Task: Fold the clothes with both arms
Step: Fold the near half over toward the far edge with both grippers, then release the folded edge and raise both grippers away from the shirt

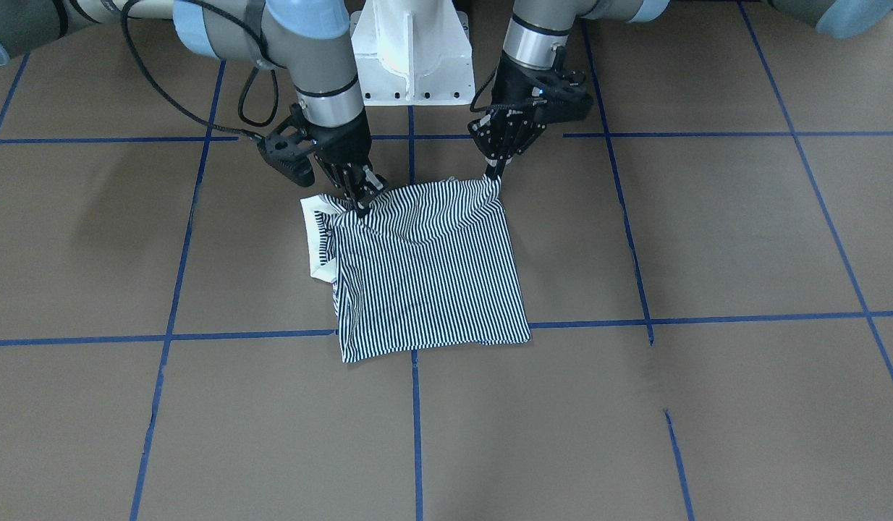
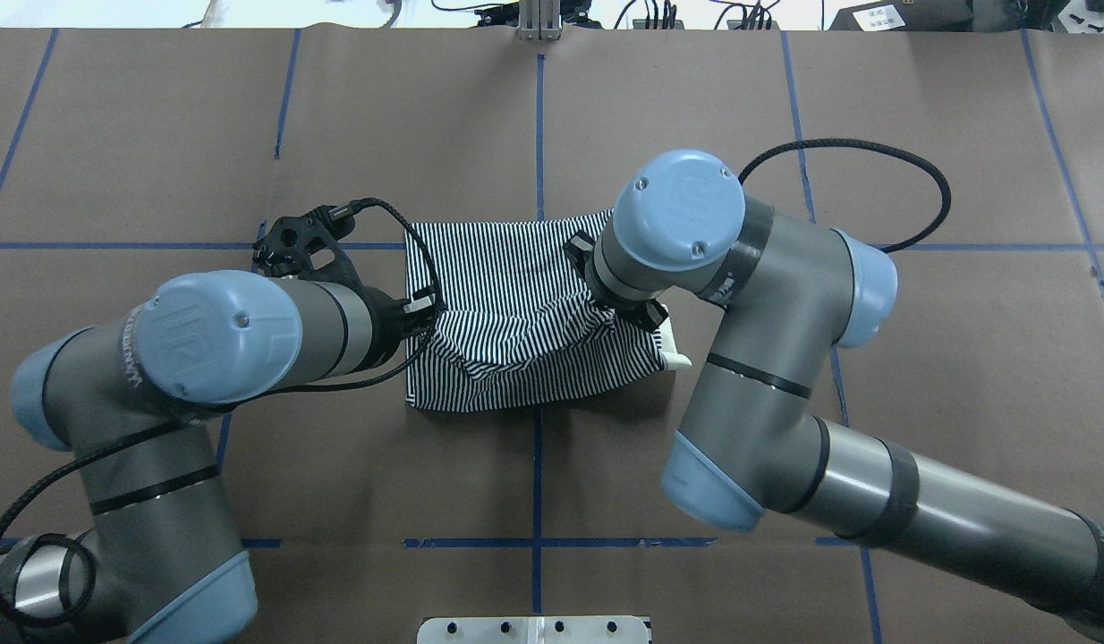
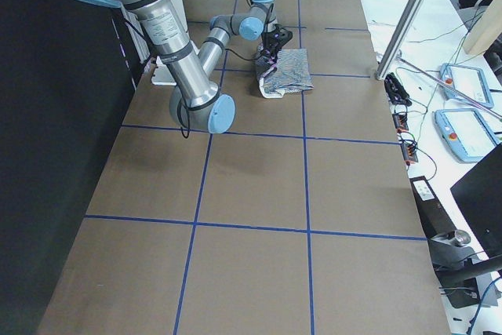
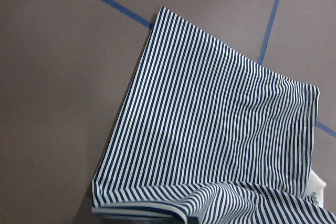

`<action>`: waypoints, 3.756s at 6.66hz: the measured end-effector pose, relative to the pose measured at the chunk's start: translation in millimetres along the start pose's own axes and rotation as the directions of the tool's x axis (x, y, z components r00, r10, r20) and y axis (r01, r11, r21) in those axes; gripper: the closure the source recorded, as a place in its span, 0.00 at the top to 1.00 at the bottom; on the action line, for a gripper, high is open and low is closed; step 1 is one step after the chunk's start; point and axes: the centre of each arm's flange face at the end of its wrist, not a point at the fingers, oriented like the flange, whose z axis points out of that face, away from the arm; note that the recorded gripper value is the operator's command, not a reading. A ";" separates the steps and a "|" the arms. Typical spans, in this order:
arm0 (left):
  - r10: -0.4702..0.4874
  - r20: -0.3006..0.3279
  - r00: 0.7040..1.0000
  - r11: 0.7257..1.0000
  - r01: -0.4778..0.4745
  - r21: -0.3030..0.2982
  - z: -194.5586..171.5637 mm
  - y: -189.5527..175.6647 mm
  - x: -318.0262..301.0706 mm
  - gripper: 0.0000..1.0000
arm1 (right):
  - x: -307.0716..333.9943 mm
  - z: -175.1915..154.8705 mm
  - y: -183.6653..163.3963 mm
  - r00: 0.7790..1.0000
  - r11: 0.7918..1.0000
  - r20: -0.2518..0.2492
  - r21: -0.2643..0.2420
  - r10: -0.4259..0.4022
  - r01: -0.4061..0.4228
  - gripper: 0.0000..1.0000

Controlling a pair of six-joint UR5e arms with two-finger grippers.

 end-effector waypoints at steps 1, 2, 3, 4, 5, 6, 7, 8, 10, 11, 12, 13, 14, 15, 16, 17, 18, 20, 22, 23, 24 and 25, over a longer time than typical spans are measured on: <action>0.006 0.007 1.000 1.000 -0.006 0.029 26.1 -21.1 2.4 0.06 | -26.7 22.3 -21.4 1.000 1.000 -0.007 -0.005 -0.005 0.005 0.57; 0.028 0.024 0.999 0.998 -0.029 0.064 67.2 -48.1 7.1 0.43 | -48.4 52.1 -44.2 1.000 1.000 -0.006 -0.009 -0.028 0.028 1.00; 0.074 0.050 0.996 0.990 -0.079 0.118 113.5 -97.2 16.7 0.56 | -72.4 80.2 -71.2 0.998 0.997 -0.005 -0.008 -0.070 0.070 1.00; 0.129 0.061 0.990 0.974 -0.138 0.181 143.1 -162.7 20.7 0.58 | -98.9 90.4 -106.1 0.993 0.993 -0.001 -0.013 -0.114 0.114 1.00; 0.172 0.052 0.984 0.960 -0.179 0.216 149.6 -203.5 17.3 0.57 | -115.2 80.9 -136.0 0.990 0.990 0.009 -0.034 -0.138 0.138 1.00; 0.190 0.030 0.981 0.959 -0.192 0.208 145.1 -215.0 14.8 0.32 | -121.5 71.2 -148.9 0.989 0.988 0.021 -0.047 -0.149 0.150 1.00; 0.195 -0.005 0.981 0.966 -0.192 0.176 132.7 -208.6 9.5 0.00 | -116.5 65.5 -152.9 0.987 0.986 0.032 -0.053 -0.156 0.157 1.00; 0.205 -0.046 0.978 0.972 -0.198 0.127 116.4 -185.3 5.0 0.00 | -100.9 56.7 -152.1 0.985 0.984 0.052 -0.059 -0.167 0.170 1.00; 0.246 -0.084 0.966 0.968 -0.249 -0.026 99.6 -111.8 20.4 0.00 | -64.0 36.2 -134.8 0.974 0.975 0.103 -0.073 -0.201 0.209 1.00; 0.269 -0.092 0.959 0.955 -0.278 -0.105 100.9 -70.8 26.4 0.00 | -47.7 30.3 -114.1 0.967 0.969 0.121 -0.082 -0.224 0.234 1.00; 0.289 -0.086 0.953 0.940 -0.300 -0.160 111.7 -36.8 28.9 0.00 | -35.9 31.0 -93.4 0.961 0.964 0.128 -0.079 -0.244 0.255 1.00; 0.303 -0.074 0.950 0.932 -0.312 -0.184 126.0 -20.5 34.4 0.00 | -30.5 34.3 -79.8 0.958 0.961 0.129 -0.073 -0.257 0.268 1.00; 0.316 -0.058 0.947 0.930 -0.322 -0.178 142.3 -21.9 49.9 0.00 | -28.1 36.3 -73.2 0.956 0.959 0.129 -0.072 -0.263 0.273 1.00; 0.330 -0.034 0.943 0.931 -0.331 -0.153 159.4 -40.7 69.6 0.00 | -25.8 38.0 -71.1 0.956 0.959 0.127 -0.072 -0.264 0.275 1.00; 0.336 -0.011 0.942 0.934 -0.335 -0.121 179.4 -73.0 82.9 0.00 | -20.1 41.2 -71.1 0.957 0.959 0.121 -0.073 -0.265 0.275 1.00; 0.342 -0.001 0.940 0.937 -0.341 -0.080 192.5 -114.6 84.7 0.00 | -14.3 42.8 -70.8 0.957 0.958 0.118 -0.075 -0.266 0.276 1.00; 0.357 0.010 0.934 0.934 -0.357 -0.029 192.0 -168.1 80.1 0.00 | -10.2 44.0 -66.9 0.956 0.957 0.117 -0.078 -0.270 0.280 1.00; 0.370 -0.002 0.929 0.929 -0.370 0.014 171.3 -222.5 82.4 0.00 | -2.7 56.4 -40.5 0.950 0.950 0.108 -0.086 -0.292 0.302 0.59; 0.369 -0.082 0.926 0.927 -0.373 -0.036 133.6 -233.5 75.1 0.00 | -2.3 68.7 -14.8 0.946 0.943 0.095 -0.095 -0.311 0.320 0.00; 0.369 -0.107 0.923 0.926 -0.375 -0.047 117.8 -231.0 64.7 0.00 | -7.5 75.5 -10.2 0.945 0.941 0.083 -0.092 -0.317 0.324 0.00; 0.366 -0.115 0.923 0.926 -0.374 -0.051 108.8 -228.5 56.2 0.00 | -15.8 83.6 -10.4 0.944 0.940 0.069 -0.087 -0.323 0.329 0.00; 0.365 -0.119 0.924 0.927 -0.372 -0.050 103.0 -226.0 46.1 0.00 | -33.8 93.6 -13.4 0.944 0.941 0.050 -0.077 -0.326 0.330 0.00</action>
